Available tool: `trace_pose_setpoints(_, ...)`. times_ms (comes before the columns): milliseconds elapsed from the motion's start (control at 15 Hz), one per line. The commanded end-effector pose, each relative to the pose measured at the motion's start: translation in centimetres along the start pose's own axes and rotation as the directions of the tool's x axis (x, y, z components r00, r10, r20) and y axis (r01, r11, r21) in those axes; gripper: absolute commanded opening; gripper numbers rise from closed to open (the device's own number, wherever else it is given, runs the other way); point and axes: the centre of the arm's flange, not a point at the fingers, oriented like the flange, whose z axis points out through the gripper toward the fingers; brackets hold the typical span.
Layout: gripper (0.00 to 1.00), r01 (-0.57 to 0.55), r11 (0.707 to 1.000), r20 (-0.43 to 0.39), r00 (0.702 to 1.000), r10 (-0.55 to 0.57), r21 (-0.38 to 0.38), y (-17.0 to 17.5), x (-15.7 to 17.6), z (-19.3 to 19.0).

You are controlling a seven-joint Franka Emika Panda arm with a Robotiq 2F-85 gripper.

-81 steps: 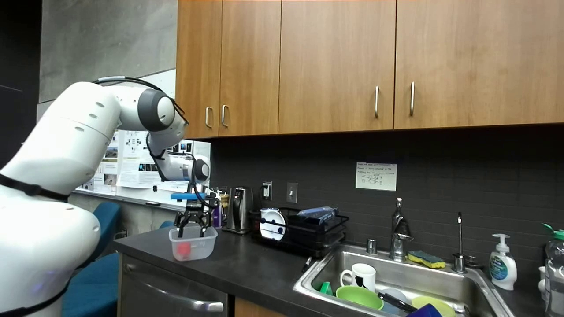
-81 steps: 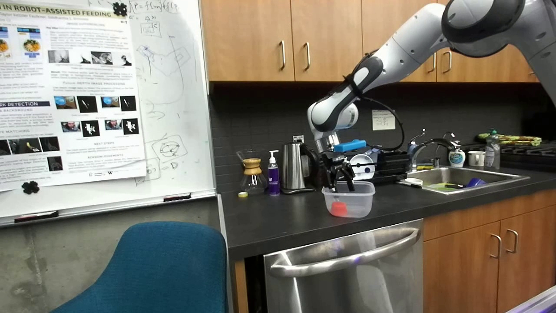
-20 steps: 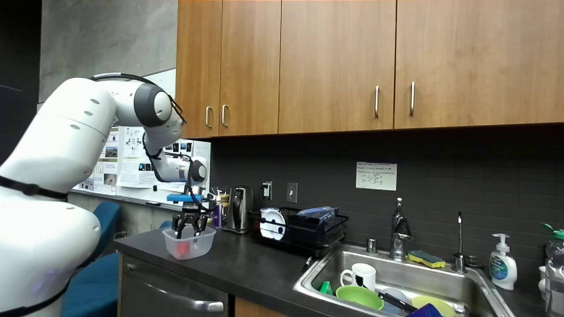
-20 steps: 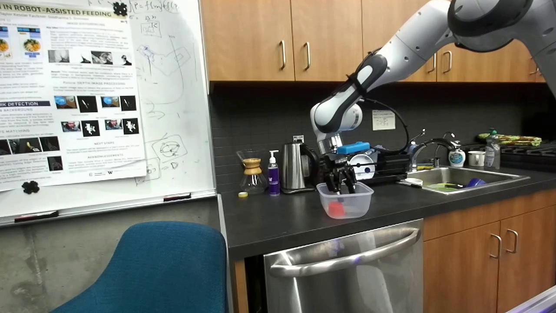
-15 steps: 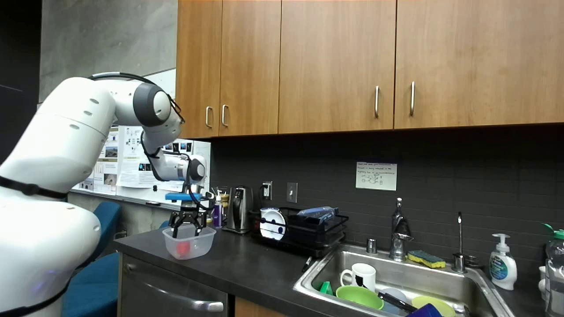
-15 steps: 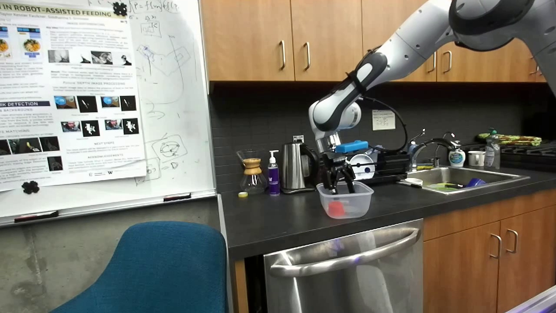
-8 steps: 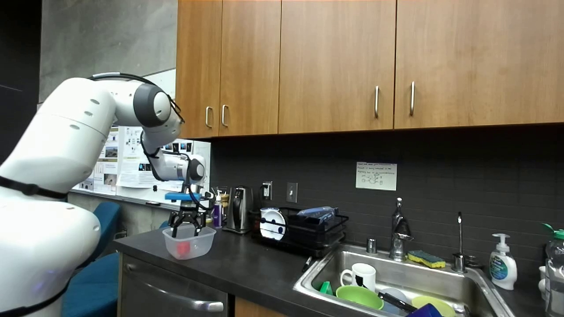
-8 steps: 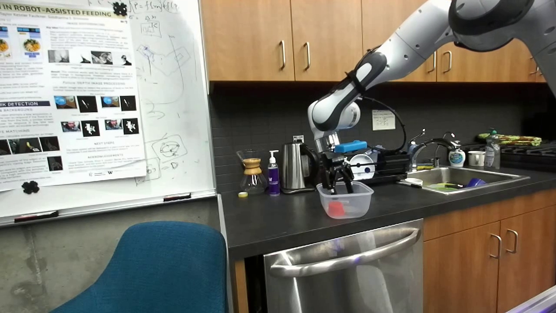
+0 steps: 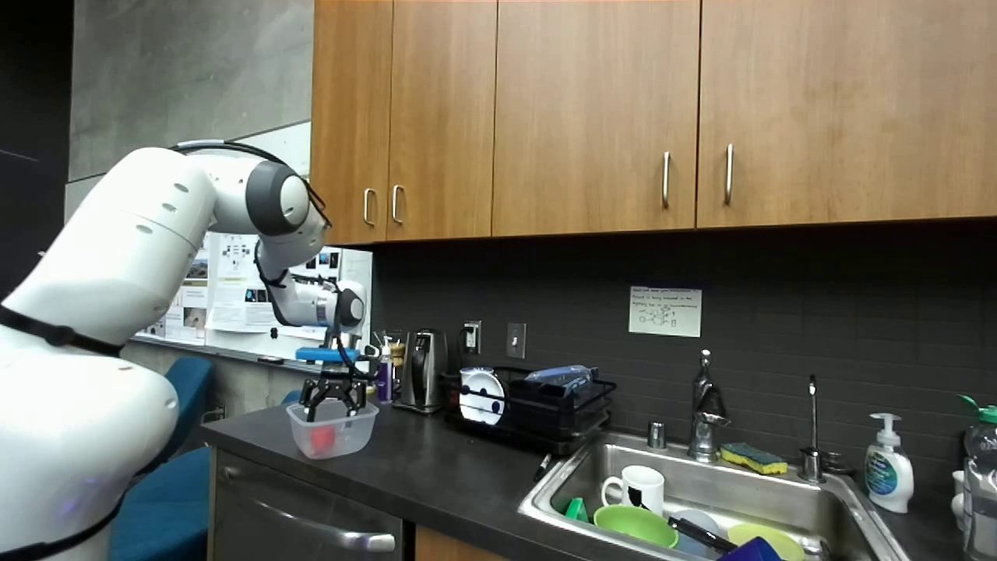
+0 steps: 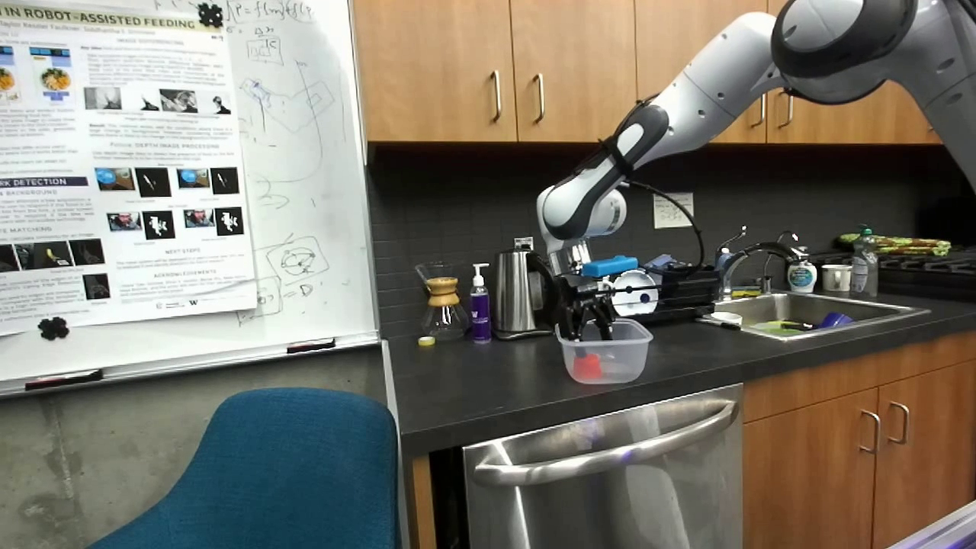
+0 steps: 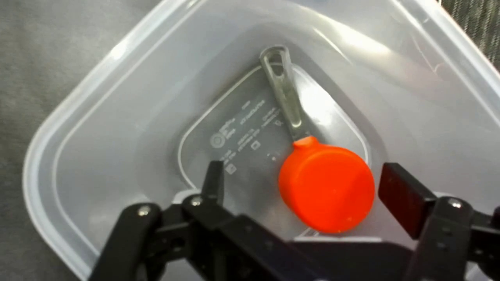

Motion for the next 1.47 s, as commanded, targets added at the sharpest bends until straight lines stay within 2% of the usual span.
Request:
trace_pose_setpoints(0, 1.00, 0.029, 0.999, -0.039, 0.999, -0.028, 0.034, -0.8, 1.4, -2.0)
trace_pose_setpoints(467, 1.00, 0.063, 0.988, -0.128, 0.991, -0.045, 0.142, -3.8, 2.1, -6.7)
trace_pose_setpoints(667, 1.00, 0.057, 0.984, -0.144, 0.989, -0.032, 0.168, -3.9, 2.0, -7.6)
trace_pose_setpoints(1133, 1.00, -0.031, 0.987, -0.120, 0.991, 0.050, 0.157, -0.4, -0.5, -6.6)
trace_pose_setpoints(1400, 1.00, -0.080, 0.987, -0.185, 0.977, 0.105, 0.137, 2.2, -1.5, -5.7)
